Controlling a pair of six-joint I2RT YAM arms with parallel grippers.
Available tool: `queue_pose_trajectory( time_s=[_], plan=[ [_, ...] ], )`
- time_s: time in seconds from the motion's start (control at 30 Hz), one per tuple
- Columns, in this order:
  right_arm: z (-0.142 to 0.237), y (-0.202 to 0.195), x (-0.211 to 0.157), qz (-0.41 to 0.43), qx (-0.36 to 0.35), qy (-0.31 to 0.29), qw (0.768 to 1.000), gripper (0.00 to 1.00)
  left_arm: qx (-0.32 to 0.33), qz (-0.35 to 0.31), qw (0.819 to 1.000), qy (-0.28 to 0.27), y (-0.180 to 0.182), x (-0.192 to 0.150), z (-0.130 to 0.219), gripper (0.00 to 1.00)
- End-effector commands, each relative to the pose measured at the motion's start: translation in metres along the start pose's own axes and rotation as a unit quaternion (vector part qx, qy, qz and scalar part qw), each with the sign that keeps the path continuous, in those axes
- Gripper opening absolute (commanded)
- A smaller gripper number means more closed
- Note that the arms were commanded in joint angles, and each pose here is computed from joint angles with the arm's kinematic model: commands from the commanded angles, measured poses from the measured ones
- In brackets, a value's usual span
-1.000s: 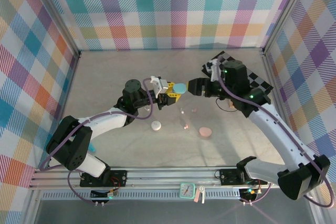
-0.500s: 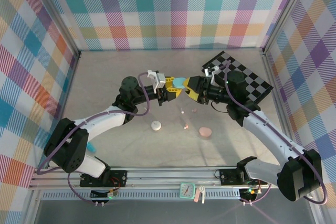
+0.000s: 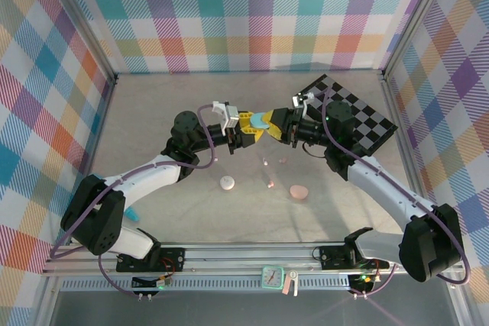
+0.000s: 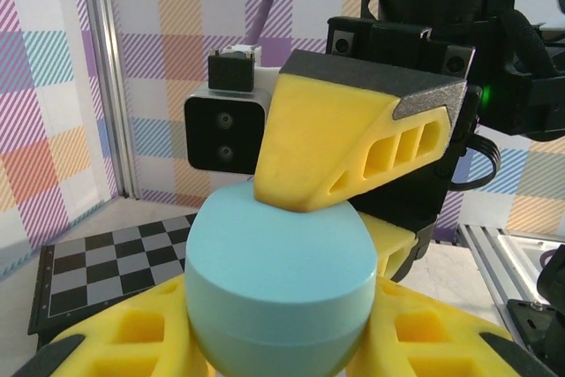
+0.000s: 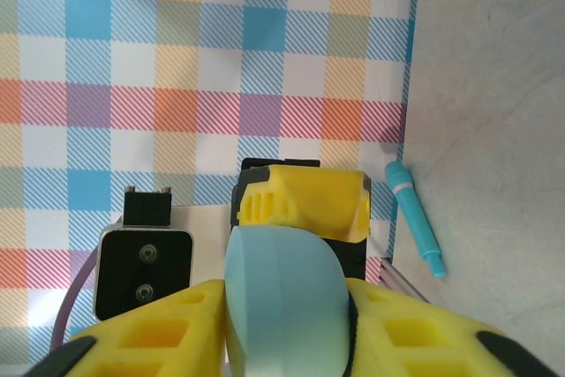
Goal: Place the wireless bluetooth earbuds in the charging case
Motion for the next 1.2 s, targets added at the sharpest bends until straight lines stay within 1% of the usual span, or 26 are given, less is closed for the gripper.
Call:
queue_pose_trajectory(
  time_s=[0.0,0.07,0.1,0.13,0.23,0.3,0.4,0.5,0.6,0.7,0.87,1.07,1.17],
  plan=[
    [-0.002,0.002,0.0,0.011,0.013,0.004,1.0,0.26,-0.03,-0.026,0.999,-0.027,-0.008,0.027,-0.001,0.33],
    [-0.002,0.002,0.0,0.016,0.008,0.002,1.0,0.21,-0.028,-0.028,0.999,-0.027,-0.008,0.027,0.0,0.34],
    [-0.002,0.001,0.0,0.018,0.004,0.002,1.0,0.19,-0.026,-0.027,0.999,-0.025,-0.008,0.025,0.0,0.37],
    [-0.002,0.0,0.0,0.02,0.001,0.001,1.0,0.18,-0.025,-0.026,0.999,-0.024,-0.008,0.025,0.0,0.41],
    [-0.002,0.0,0.0,0.041,-0.001,0.004,0.999,0.17,-0.015,-0.027,0.999,-0.013,-0.007,0.021,0.001,0.63],
    [0.0,-0.003,0.003,0.053,-0.018,-0.009,0.998,0.17,-0.007,-0.027,1.0,0.005,-0.008,0.017,0.002,0.76],
    [0.004,-0.013,0.01,0.062,-0.053,-0.033,0.996,0.15,0.009,-0.028,0.999,0.031,-0.009,0.011,0.007,0.9],
    [0.006,-0.024,0.022,0.072,-0.091,-0.052,0.992,0.15,0.032,-0.024,0.997,0.068,-0.011,0.001,0.015,1.0],
    [0.005,-0.038,0.039,0.082,-0.135,-0.066,0.985,0.14,0.053,-0.014,0.992,0.116,-0.014,-0.013,0.022,1.0],
    [-0.001,-0.055,0.059,0.084,-0.177,-0.073,0.978,0.14,0.078,-0.004,0.982,0.17,-0.015,-0.027,0.03,1.0],
    [-0.019,-0.088,0.099,0.071,-0.221,-0.072,0.97,0.14,0.108,0.006,0.967,0.232,-0.019,-0.044,0.042,1.0],
    [-0.043,-0.139,0.141,0.062,-0.31,-0.067,0.946,0.14,0.135,0.016,0.958,0.252,-0.021,-0.052,0.049,1.0],
    [-0.052,-0.165,0.157,0.041,-0.324,-0.059,0.943,0.14,0.143,0.019,0.955,0.259,-0.021,-0.053,0.052,1.0]
  ],
)
Point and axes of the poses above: each hand's point on the last joint's axis, 136 mm out from that joint toward the fingers, its own z axis back along the fingers, its own y axis along the line the jaws close on, x = y × z, the point moved 9 cm from there along z, back along the fingers, and after that the axes turned 4 degrees about -z, right-handed, at the moved point
